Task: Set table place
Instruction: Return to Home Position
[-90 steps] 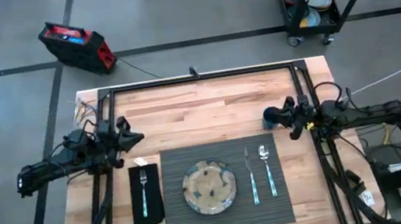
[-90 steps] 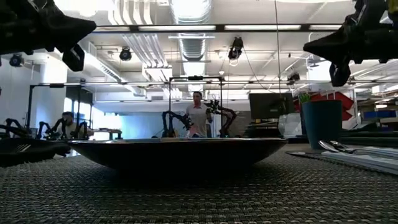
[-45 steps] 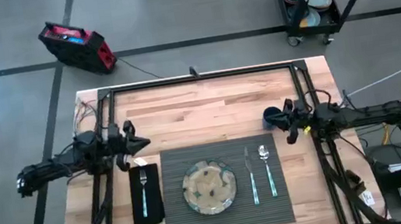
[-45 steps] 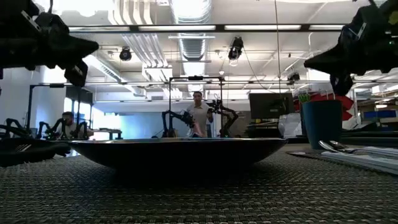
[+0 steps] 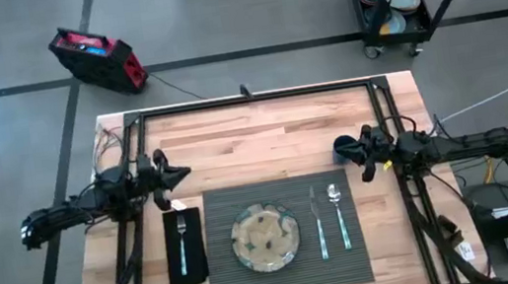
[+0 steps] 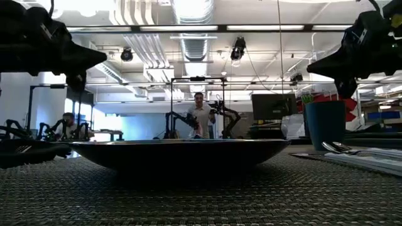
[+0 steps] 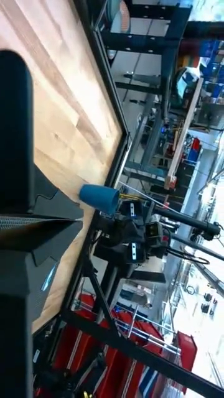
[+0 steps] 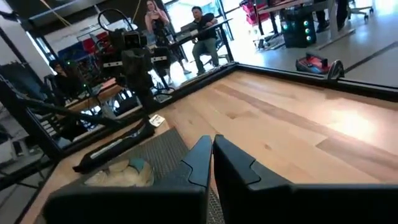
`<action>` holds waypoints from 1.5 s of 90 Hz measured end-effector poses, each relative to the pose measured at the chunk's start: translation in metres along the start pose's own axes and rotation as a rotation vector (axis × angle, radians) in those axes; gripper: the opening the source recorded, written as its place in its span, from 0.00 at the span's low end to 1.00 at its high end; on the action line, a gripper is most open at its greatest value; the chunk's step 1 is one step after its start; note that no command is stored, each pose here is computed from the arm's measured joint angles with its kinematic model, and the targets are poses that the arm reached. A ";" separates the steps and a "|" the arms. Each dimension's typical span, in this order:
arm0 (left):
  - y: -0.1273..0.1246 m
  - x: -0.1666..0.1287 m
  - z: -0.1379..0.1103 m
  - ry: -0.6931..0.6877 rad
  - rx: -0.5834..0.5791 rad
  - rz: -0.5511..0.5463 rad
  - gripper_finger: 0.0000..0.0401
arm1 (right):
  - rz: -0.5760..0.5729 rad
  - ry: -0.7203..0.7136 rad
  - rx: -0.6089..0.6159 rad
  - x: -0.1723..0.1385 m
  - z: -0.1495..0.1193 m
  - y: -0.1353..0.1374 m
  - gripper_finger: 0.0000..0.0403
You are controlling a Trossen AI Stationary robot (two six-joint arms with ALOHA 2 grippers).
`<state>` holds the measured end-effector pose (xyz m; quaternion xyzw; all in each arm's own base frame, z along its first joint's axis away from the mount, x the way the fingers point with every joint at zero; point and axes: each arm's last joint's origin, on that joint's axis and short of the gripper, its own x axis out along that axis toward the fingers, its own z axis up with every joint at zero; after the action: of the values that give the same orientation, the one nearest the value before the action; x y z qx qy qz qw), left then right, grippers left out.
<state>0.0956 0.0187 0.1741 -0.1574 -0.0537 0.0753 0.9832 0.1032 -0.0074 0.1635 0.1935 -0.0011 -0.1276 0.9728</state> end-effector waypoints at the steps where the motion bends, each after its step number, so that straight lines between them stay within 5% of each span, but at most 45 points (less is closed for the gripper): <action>1: 0.000 0.000 0.000 0.001 0.000 0.000 0.00 | -0.001 0.002 -0.003 0.000 0.000 0.000 0.00; 16: 0.001 0.002 -0.001 0.025 0.000 0.009 0.00 | 0.074 0.077 -0.010 0.002 -0.005 0.002 0.00; 135: 0.004 0.008 -0.009 0.130 -0.004 0.046 0.00 | 0.069 0.092 -0.011 0.003 -0.006 0.001 0.00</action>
<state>0.1046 0.0207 0.1649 -0.1651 0.0136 0.0876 0.9823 0.1063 -0.0046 0.1581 0.1939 0.0377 -0.0851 0.9766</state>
